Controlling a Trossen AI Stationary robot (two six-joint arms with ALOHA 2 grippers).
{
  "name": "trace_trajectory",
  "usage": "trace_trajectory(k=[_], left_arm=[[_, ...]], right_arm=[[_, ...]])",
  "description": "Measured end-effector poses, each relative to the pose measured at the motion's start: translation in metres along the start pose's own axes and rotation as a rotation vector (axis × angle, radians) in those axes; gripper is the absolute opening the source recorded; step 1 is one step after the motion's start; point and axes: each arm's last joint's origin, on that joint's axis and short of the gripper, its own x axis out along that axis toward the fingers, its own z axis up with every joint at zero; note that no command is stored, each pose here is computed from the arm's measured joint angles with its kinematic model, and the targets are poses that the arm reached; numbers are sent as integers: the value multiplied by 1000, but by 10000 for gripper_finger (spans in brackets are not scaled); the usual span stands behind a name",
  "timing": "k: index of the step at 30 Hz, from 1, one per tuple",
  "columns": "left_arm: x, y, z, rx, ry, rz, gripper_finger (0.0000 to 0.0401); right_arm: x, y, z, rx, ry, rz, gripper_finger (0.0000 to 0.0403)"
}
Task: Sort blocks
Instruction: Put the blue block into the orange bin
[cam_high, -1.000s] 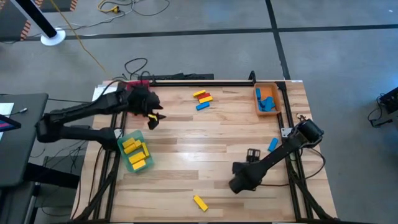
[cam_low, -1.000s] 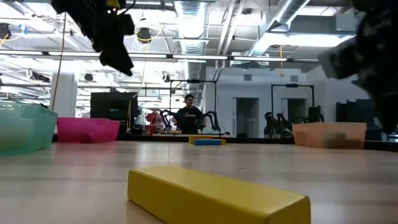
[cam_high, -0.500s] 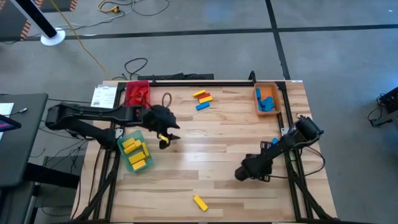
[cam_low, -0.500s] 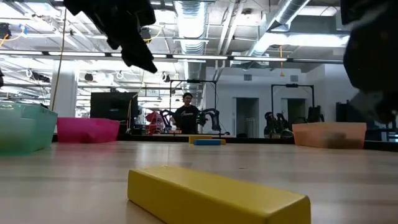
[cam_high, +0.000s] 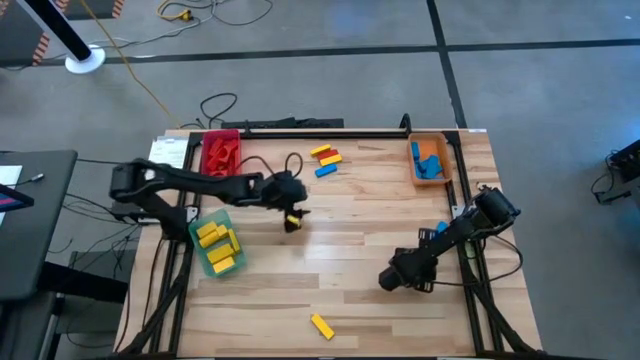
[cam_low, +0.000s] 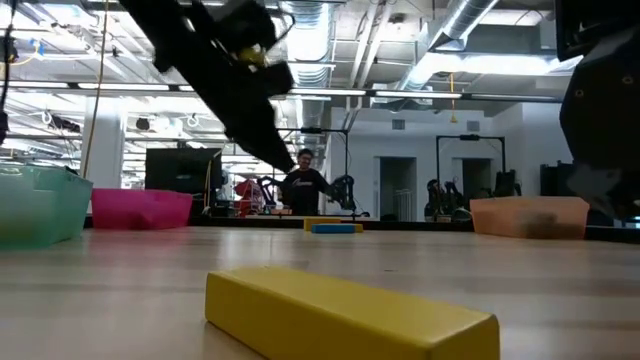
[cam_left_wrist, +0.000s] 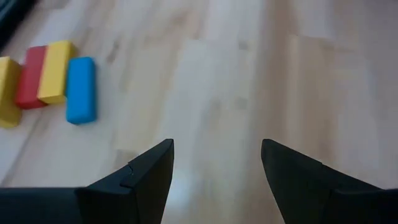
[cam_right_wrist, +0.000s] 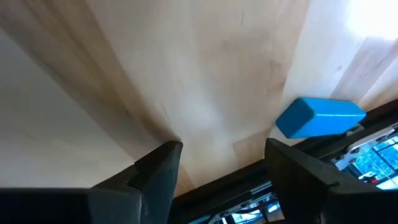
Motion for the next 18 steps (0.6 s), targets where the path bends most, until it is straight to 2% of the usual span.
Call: trace_trajectory(k=[7, 11, 15, 18], left_arm=[[43, 57, -12, -203, -48, 129, 238], [64, 84, -24, -303, -24, 58, 238], [85, 93, -28, -313, 20, 55, 238], [97, 94, -24, -297, 39, 105, 238]], right_arm=[[-8, 3, 3, 8, -53, 7, 255], [-17, 6, 7, 8, -116, 3, 255], [-28, 8, 13, 10, -210, -9, 255], [-37, 9, 19, 20, -274, 5, 255]])
